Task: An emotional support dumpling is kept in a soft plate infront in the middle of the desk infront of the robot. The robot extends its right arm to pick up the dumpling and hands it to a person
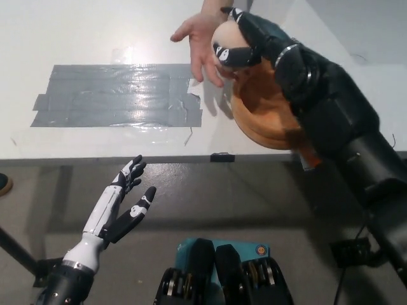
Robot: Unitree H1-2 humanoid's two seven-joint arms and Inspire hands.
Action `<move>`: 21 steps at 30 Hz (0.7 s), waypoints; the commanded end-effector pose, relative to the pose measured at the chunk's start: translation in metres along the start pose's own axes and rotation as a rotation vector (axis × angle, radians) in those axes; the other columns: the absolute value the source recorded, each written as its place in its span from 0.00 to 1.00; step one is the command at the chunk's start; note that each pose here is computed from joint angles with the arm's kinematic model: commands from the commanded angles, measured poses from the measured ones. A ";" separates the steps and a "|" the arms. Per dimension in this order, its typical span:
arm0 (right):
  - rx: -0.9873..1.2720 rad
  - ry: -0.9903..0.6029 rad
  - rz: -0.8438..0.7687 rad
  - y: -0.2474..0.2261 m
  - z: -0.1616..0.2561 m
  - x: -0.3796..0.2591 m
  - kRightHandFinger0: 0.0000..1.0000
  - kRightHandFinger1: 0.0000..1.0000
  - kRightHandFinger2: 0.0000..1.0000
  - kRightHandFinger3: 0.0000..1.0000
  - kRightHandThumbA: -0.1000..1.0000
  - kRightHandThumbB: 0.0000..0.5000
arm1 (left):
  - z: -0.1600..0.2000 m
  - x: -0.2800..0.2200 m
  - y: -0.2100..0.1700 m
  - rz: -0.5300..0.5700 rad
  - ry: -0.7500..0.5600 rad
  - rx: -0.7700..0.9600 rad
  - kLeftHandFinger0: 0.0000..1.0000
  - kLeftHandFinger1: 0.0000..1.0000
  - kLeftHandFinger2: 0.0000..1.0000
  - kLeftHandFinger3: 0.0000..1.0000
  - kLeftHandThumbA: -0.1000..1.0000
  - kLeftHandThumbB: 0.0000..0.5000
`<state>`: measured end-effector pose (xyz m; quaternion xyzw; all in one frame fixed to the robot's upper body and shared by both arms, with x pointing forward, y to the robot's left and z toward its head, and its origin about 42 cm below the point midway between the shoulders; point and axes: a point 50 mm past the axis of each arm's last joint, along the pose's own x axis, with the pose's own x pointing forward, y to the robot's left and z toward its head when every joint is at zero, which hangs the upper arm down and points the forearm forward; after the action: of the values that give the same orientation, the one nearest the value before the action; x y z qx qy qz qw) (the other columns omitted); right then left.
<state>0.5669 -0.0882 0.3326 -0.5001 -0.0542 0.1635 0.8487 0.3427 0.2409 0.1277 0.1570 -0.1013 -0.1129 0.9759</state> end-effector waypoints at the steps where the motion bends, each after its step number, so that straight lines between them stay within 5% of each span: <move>1: -0.013 -0.130 -0.117 -0.019 0.031 0.011 0.40 0.82 1.00 0.90 0.14 0.51 | 0.010 0.004 0.003 -0.004 -0.063 0.009 1.00 1.00 1.00 1.00 0.66 0.54; 2: 0.016 -0.119 -0.084 -0.016 0.029 0.012 0.61 0.98 1.00 1.00 0.32 0.68 | 0.010 0.006 0.003 -0.006 -0.069 0.008 1.00 1.00 1.00 1.00 0.66 0.54; 3: 0.025 -0.119 -0.075 -0.016 0.028 0.012 0.70 1.00 1.00 1.00 0.37 0.71 | 0.010 0.006 0.003 -0.006 -0.071 0.008 1.00 1.00 1.00 1.00 0.66 0.54; 4: 0.045 -0.124 -0.021 -0.010 0.023 0.012 1.00 1.00 1.00 1.00 0.59 0.83 | 0.010 0.006 0.003 -0.007 -0.070 0.013 1.00 1.00 1.00 1.00 0.66 0.54; 7: 0.012 -0.116 0.010 -0.002 0.012 0.010 1.00 1.00 1.00 1.00 0.92 1.00 | 0.010 0.006 0.005 -0.003 -0.074 0.018 1.00 1.00 1.00 1.00 0.66 0.55; 21: 0.068 -0.156 -0.119 -0.031 -0.003 0.002 1.00 1.00 1.00 1.00 1.00 1.00 | 0.009 0.005 0.005 -0.002 -0.066 0.024 1.00 1.00 1.00 1.00 0.66 0.53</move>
<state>0.5732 -0.0987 0.3131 -0.4723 -0.0676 0.1824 0.8597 0.3427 0.2409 0.1272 0.1582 -0.1041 -0.1140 0.9753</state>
